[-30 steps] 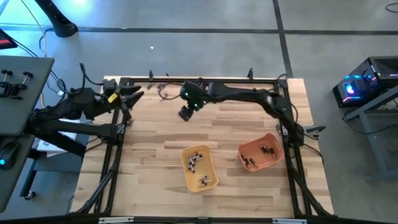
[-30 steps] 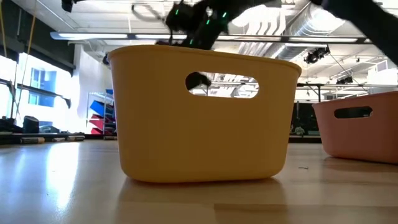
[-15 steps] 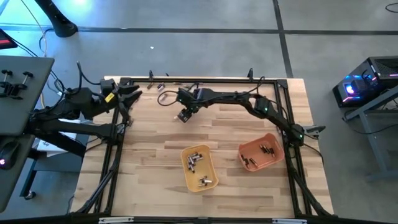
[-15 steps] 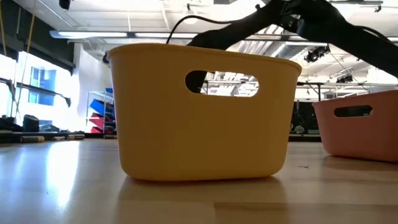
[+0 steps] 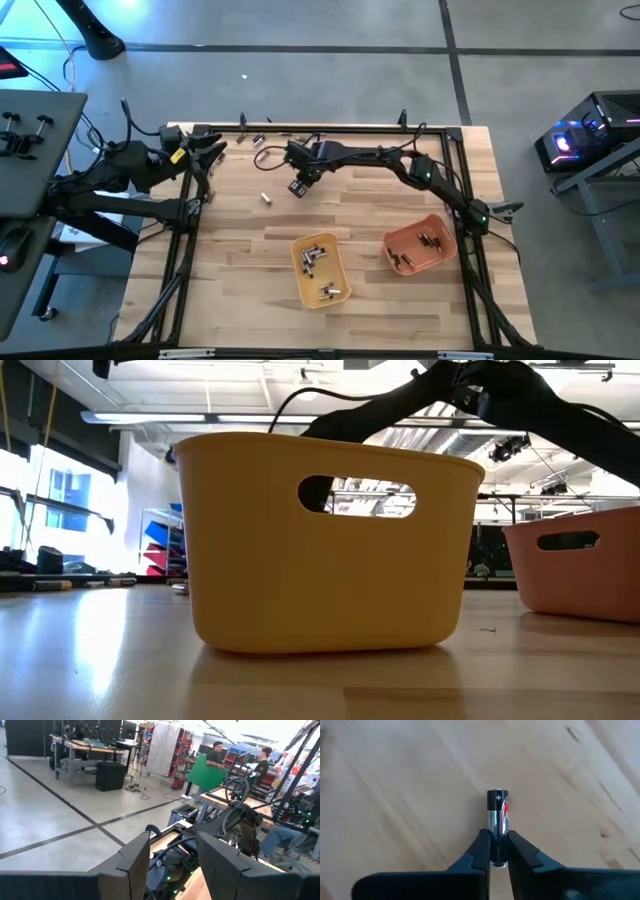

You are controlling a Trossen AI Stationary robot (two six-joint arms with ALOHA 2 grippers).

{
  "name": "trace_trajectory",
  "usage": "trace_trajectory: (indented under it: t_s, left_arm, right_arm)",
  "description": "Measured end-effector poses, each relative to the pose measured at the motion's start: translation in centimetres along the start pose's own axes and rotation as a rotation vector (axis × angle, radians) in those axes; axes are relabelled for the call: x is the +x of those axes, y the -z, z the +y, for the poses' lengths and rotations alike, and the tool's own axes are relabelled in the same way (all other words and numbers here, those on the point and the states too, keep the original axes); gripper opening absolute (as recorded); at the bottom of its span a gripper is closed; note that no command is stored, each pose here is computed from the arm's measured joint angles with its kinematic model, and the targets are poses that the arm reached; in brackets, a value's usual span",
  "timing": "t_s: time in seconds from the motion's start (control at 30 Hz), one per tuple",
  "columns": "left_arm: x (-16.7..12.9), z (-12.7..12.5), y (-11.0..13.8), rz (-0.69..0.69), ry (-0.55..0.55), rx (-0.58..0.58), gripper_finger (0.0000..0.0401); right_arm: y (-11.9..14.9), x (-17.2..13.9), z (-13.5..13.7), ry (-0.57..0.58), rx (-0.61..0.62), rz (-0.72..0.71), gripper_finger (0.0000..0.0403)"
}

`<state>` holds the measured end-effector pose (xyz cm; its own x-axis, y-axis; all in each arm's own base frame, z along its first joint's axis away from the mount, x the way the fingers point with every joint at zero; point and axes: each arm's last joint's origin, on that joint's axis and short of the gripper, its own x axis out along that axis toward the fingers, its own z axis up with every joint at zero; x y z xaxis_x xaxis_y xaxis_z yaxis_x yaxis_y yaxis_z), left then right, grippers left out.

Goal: Sort batteries
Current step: Put the silver battery into the yellow bin

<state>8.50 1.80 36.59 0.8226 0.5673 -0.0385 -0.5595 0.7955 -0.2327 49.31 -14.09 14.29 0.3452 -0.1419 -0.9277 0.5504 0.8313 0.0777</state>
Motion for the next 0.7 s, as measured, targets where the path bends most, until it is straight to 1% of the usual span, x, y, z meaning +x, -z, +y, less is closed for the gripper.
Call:
trace_trajectory:
  t_s: [0.07, 0.13, 0.2, 0.3, 0.37, 0.5, 0.57, 0.63, 0.7]
  left_arm:
    - [0.0, 0.0, 0.0, 0.000, -0.001, 0.000, 0.0154]
    - [0.0, 0.0, 0.0, -0.001, -0.002, 0.000, 0.0154]
    - [0.0, 0.0, 0.0, -0.001, -0.002, -0.001, 0.0154]
    - [0.0, 0.0, 0.0, 0.006, 0.012, 0.001, 0.0154]
    - [0.0, -0.1, 0.1, 0.022, 0.045, 0.006, 0.0154]
    - [0.0, -0.2, 0.2, 0.034, 0.068, 0.020, 0.0154]
    - [0.0, -0.2, 0.2, 0.032, 0.067, 0.042, 0.0154]
    - [0.0, -0.2, 0.2, 0.032, 0.067, 0.061, 0.0154]
    - [0.0, -0.2, 0.2, 0.034, 0.070, 0.074, 0.0154]
  right_arm:
    - [0.0, -0.5, -0.2, -0.021, 0.000, 0.021, 0.0021]
    - [-0.1, -1.6, -0.2, -0.035, -0.009, 0.015, 0.0014]
    - [-0.6, -4.0, -0.1, -0.069, -0.032, -0.017, 0.0014]
    - [-0.6, -8.9, 0.7, -0.139, -0.089, -0.035, 0.0014]
    - [0.2, -11.7, 2.1, -0.200, -0.172, -0.027, 0.0014]
    - [2.8, -16.0, 5.7, -0.385, -0.305, 0.051, 0.0014]
    - [4.5, -17.3, 7.7, -0.439, -0.364, 0.107, 0.0014]
    - [6.1, -17.6, 9.7, -0.468, -0.426, 0.162, 0.0014]
    - [7.5, -17.5, 11.4, -0.487, -0.462, 0.210, 0.0014]
